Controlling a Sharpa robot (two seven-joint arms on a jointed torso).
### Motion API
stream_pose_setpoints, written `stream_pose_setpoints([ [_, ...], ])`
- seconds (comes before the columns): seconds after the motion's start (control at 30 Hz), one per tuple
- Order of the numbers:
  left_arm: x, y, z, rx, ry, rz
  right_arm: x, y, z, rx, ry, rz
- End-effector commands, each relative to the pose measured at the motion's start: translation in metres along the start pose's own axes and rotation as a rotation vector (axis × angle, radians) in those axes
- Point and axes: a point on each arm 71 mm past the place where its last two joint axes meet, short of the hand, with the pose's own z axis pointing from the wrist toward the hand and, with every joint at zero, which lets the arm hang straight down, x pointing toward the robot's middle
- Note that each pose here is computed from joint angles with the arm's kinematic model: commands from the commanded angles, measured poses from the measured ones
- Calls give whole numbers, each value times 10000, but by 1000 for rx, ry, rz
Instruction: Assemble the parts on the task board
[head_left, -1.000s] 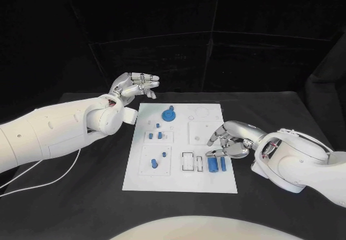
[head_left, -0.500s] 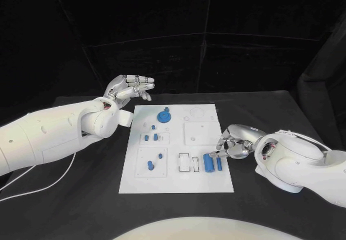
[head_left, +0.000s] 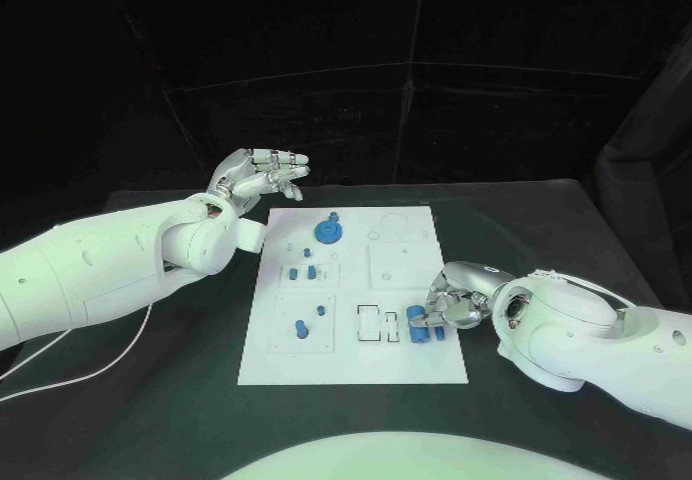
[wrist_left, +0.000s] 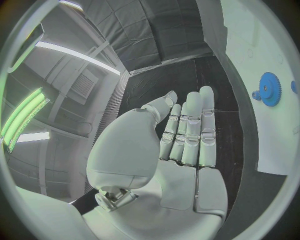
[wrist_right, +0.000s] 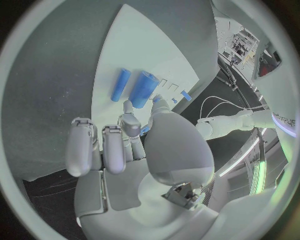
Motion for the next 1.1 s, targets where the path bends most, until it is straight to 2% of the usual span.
stream_pose_setpoints([
  [0.03,8,-14,2,11,8,-6,14,8,15,3,4,-37],
  [0.57,8,-10,-1,8,11,-8,134,91,133,-4,27,-79],
  [0.87,5,-11,-7,7,12,-9,170,91,154,4,45,-86],
  [0.97,4,-11,-9,7,13,-9,165,88,152,9,36,-78],
  [1.1,2,-12,-11,7,13,-10,133,92,128,7,-8,-45],
])
